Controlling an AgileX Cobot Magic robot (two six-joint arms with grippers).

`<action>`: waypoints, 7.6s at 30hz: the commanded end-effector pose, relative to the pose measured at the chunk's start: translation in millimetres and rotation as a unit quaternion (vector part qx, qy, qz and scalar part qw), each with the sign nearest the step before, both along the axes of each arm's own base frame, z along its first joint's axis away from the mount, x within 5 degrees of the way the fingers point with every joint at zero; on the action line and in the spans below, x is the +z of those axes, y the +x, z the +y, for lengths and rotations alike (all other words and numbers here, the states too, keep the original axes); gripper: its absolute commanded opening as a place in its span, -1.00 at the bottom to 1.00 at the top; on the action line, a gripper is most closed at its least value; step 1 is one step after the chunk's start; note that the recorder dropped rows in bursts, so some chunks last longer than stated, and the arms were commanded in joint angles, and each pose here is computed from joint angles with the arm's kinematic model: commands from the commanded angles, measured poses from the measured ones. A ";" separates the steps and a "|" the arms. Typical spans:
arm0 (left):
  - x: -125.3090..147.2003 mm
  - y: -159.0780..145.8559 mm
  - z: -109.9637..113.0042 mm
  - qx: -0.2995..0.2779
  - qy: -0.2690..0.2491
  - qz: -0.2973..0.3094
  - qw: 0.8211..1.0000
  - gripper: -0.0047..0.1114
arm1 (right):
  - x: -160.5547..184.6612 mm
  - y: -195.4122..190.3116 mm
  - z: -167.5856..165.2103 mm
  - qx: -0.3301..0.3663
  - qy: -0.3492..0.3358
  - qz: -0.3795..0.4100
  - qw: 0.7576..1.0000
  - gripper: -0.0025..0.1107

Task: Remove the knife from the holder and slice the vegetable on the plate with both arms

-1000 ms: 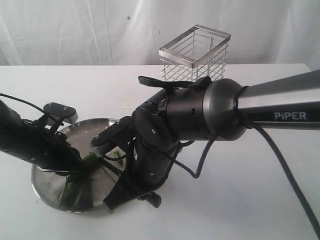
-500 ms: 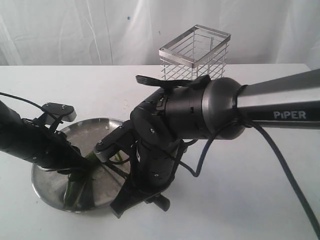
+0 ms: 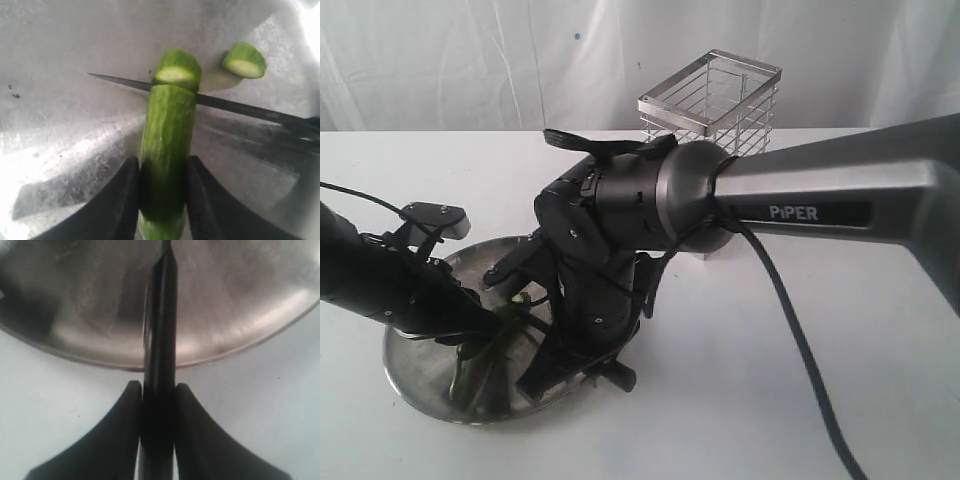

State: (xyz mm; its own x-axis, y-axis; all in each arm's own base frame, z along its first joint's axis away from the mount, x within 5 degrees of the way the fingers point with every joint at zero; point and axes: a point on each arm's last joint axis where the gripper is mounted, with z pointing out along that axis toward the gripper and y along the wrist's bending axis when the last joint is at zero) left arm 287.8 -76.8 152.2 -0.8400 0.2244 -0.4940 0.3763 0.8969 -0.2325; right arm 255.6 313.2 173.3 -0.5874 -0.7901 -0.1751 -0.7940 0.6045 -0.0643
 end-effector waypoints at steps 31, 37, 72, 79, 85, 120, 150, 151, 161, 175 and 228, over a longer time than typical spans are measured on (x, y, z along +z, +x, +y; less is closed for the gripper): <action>1.0 -19.9 10.5 0.059 0.005 -0.010 0.998 0.07 | 19.0 36.6 -9.6 -0.097 0.076 -0.041 0.992 -0.96; 12.2 -14.8 3.5 0.044 -0.026 -0.004 0.999 0.15 | 6.6 43.8 -10.6 -0.116 0.103 -0.002 0.988 -0.92; 173.4 -190.0 17.9 -0.019 -0.163 -0.330 0.930 -0.92 | 177.2 -102.2 -85.3 -0.037 0.475 -0.215 0.853 -0.96; 168.5 -229.1 14.3 -0.088 -0.177 -0.328 0.924 -0.92 | 171.2 -142.2 -119.4 -0.009 0.523 -0.227 0.821 -0.96; 165.1 -235.6 11.6 -0.116 -0.178 -0.306 0.928 -0.92 | 164.7 -154.8 -138.2 -0.005 0.492 -0.205 0.846 -0.96; 163.8 -235.5 12.2 -0.121 -0.167 -0.307 0.929 -0.92 | 37.9 -198.6 -285.4 -0.169 0.402 -0.446 0.782 -0.96; 164.1 -236.4 12.3 -0.122 -0.166 -0.309 0.928 -0.92 | 15.8 -204.1 -293.8 -0.219 0.381 -0.428 0.790 -0.96; 164.1 -236.4 12.3 -0.122 -0.166 -0.309 0.928 -0.92 | 15.8 -204.1 -293.8 -0.219 0.381 -0.428 0.790 -0.96; 164.1 -236.4 12.3 -0.122 -0.166 -0.309 0.928 -0.92 | 16.0 -204.2 -293.6 -0.221 0.385 -0.426 0.788 -0.96; 140.8 -238.4 24.3 -0.083 -0.104 -0.359 0.924 -0.92 | 15.8 -204.2 -293.6 -0.221 0.384 -0.425 0.789 -0.96; 17.2 -237.5 59.9 0.131 -0.039 -0.349 0.927 -0.92 | 16.0 -204.2 -293.6 -0.221 0.385 -0.426 0.789 -0.96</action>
State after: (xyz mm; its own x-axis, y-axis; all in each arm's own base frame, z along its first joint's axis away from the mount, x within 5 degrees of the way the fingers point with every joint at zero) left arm 50.2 -17.1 170.4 -0.3339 -0.0007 -0.9426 0.2331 0.9689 -0.0833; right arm 51.2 20.2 190.3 -0.1957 -0.0114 -0.9806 -0.3700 0.9269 0.0631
